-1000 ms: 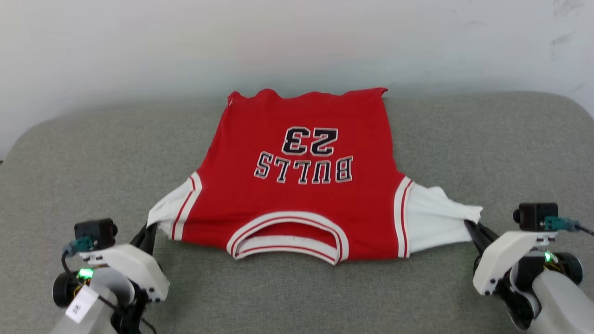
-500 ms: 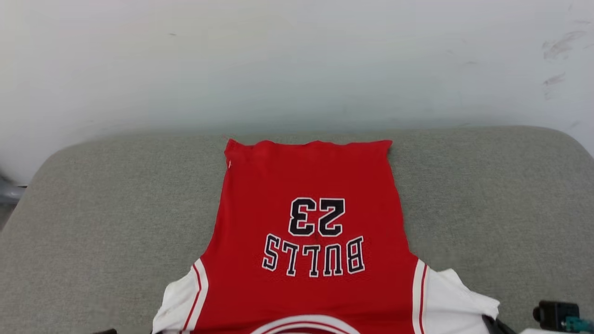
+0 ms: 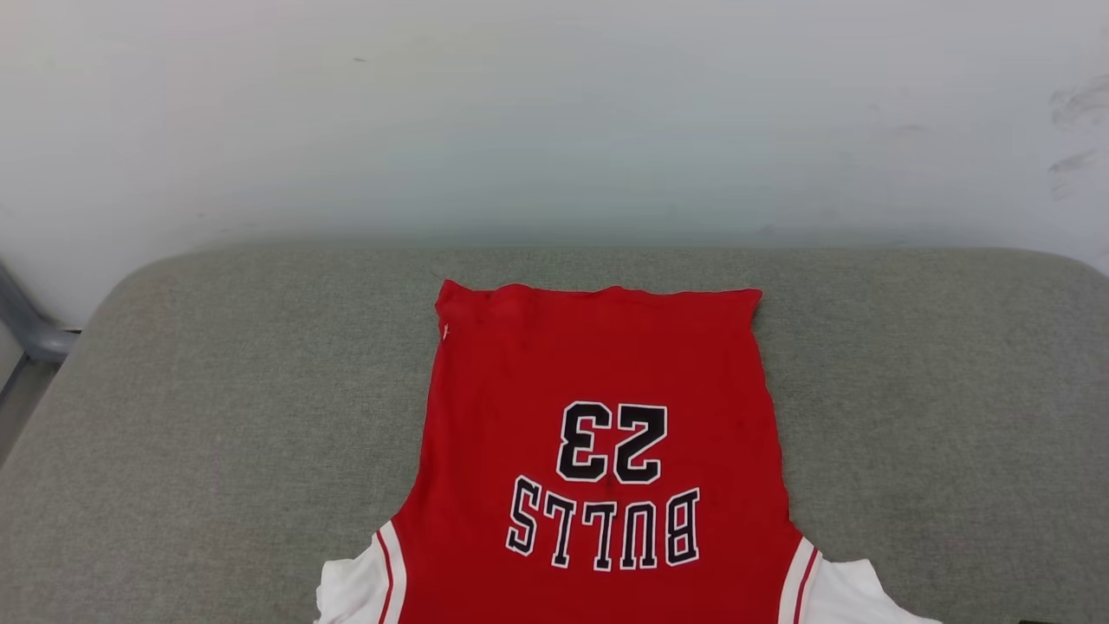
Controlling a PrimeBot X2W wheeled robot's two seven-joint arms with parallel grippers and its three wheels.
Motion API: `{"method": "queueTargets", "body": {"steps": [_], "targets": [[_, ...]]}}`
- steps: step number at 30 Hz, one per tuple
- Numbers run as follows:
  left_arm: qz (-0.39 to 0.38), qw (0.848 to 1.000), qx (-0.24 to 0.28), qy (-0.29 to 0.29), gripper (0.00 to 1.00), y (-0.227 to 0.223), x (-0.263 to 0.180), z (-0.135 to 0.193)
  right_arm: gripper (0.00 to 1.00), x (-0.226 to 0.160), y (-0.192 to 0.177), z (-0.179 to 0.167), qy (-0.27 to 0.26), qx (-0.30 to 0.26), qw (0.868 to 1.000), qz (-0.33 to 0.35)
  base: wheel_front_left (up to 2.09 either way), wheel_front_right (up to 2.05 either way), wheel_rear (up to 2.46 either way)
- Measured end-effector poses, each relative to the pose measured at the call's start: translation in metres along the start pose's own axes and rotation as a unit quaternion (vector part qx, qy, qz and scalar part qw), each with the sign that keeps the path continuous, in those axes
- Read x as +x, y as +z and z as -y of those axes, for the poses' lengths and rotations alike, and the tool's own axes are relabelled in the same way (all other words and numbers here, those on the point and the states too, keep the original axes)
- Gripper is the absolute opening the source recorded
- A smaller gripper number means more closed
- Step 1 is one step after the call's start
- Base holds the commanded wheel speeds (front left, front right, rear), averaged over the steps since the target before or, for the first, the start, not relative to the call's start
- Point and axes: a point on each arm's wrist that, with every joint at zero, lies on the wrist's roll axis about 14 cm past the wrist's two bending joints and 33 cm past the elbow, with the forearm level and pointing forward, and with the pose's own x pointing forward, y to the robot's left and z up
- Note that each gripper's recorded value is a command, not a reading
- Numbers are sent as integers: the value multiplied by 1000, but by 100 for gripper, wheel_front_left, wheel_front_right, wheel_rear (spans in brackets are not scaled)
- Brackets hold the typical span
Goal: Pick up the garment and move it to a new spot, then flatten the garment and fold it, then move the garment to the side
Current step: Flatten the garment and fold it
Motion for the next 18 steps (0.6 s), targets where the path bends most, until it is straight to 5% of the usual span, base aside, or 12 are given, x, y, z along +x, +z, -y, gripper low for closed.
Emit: {"method": "queueTargets", "body": {"steps": [1, 2, 11, 18], "targets": [[5, 1000, 0, -2, 0, 3, 1, 2, 92, 1, 4, -2, 2, 2, 1000, 5, 0, 0, 0], [14, 1000, 3, -5, 0, 8, 3, 4, 100, 4, 8, -5, 5, 1, 1000, 9, 0, 0, 0], [59, 998, 8, -18, 0, 38, 15, 18, 100, 48, 89, -15, 11, -22, 996, 90, 0, 0, 0], [91, 995, 10, -28, 0, 67, 39, 32, 100, 117, 162, -33, 26, -23, 995, 99, 0, 0, 0]]}}
